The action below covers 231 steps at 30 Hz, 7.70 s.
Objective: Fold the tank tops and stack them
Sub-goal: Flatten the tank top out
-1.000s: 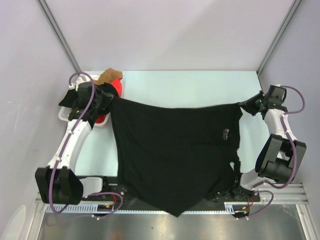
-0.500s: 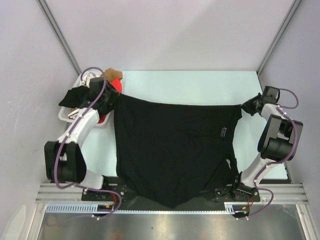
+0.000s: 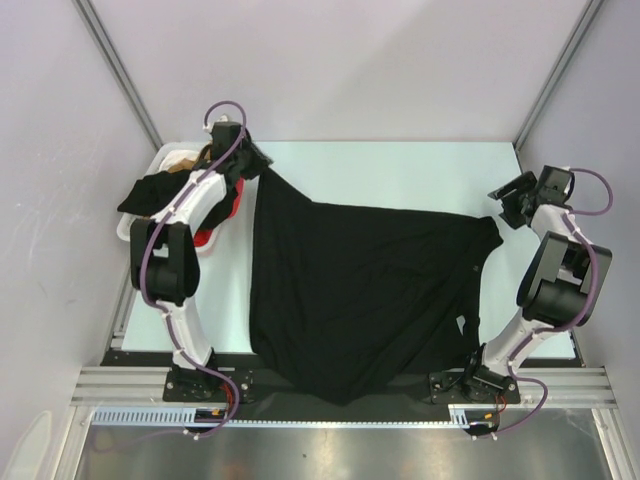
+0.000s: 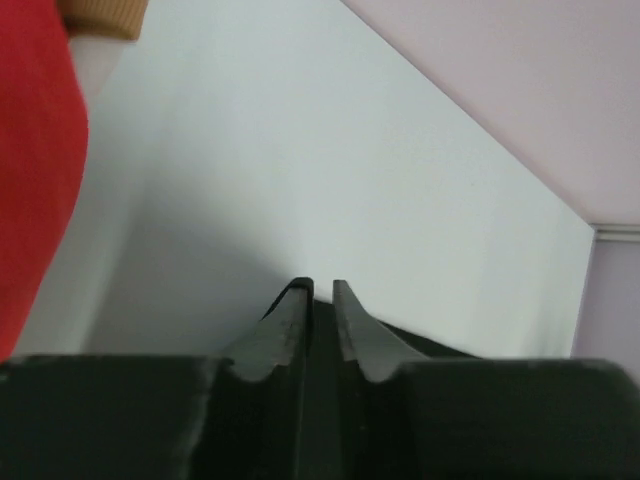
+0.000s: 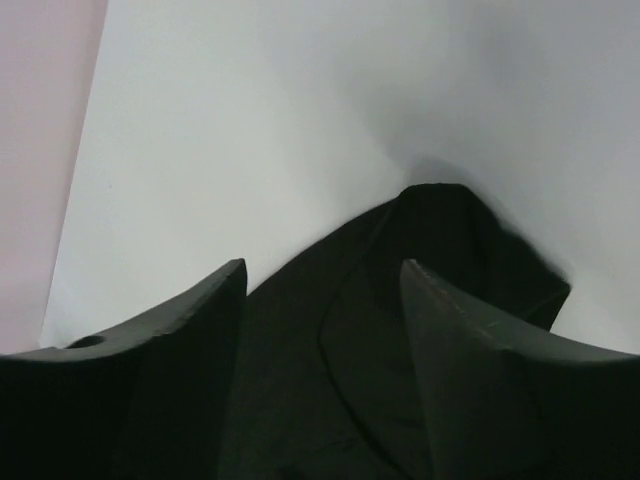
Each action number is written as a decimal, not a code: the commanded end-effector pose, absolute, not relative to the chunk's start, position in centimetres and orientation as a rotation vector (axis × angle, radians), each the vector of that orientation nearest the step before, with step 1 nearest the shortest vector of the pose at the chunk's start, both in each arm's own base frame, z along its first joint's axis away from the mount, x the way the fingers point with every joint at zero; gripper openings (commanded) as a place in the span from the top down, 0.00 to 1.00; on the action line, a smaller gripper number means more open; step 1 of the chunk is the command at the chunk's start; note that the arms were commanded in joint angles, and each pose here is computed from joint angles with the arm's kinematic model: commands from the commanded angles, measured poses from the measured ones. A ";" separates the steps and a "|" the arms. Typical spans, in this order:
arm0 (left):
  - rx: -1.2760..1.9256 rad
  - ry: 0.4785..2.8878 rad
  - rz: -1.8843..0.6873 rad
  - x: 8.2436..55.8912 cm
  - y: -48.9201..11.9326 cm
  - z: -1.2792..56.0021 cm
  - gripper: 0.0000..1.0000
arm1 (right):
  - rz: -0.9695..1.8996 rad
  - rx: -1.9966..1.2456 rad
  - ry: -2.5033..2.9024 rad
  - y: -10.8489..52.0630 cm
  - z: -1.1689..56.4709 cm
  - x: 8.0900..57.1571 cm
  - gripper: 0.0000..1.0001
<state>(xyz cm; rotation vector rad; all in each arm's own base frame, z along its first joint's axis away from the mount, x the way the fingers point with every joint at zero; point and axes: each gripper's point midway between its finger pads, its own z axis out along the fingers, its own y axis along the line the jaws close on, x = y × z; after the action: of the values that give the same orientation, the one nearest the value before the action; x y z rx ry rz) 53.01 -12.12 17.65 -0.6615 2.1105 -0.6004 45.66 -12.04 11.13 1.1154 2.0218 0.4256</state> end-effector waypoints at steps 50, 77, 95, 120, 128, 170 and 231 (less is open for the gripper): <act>-0.260 2.275 -0.322 33.3 -13.0 16.9 0.06 | -0.072 0.469 2.487 4.3 3.9 37.4 0.63; -0.325 2.463 -0.263 32.2 -11.6 7.2 0.34 | -0.026 0.504 2.396 4.1 5.1 37.7 0.95; -0.367 2.561 -0.213 32.6 -10.5 2.2 0.56 | 0.008 0.506 2.380 4.3 5.5 37.8 0.98; -0.358 2.409 -0.147 33.0 -9.8 10.0 0.94 | 0.060 0.549 2.223 3.3 11.7 37.5 1.00; -0.342 2.437 -0.123 33.3 -10.0 9.0 0.83 | 0.102 0.553 2.200 3.3 12.8 37.3 1.00; -0.367 1.924 -0.280 32.7 -8.2 33.2 1.00 | 0.424 0.321 1.701 3.0 38.3 36.8 1.00; -0.219 0.939 -0.527 18.5 -3.7 70.2 1.00 | 0.476 0.125 0.944 2.6 70.3 21.8 1.00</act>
<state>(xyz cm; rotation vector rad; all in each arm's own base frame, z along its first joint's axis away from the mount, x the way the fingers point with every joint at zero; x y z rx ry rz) 23.07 -5.83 67.88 -0.2002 1.0712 -0.5227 27.19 2.04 67.12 0.1661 1.0667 0.4976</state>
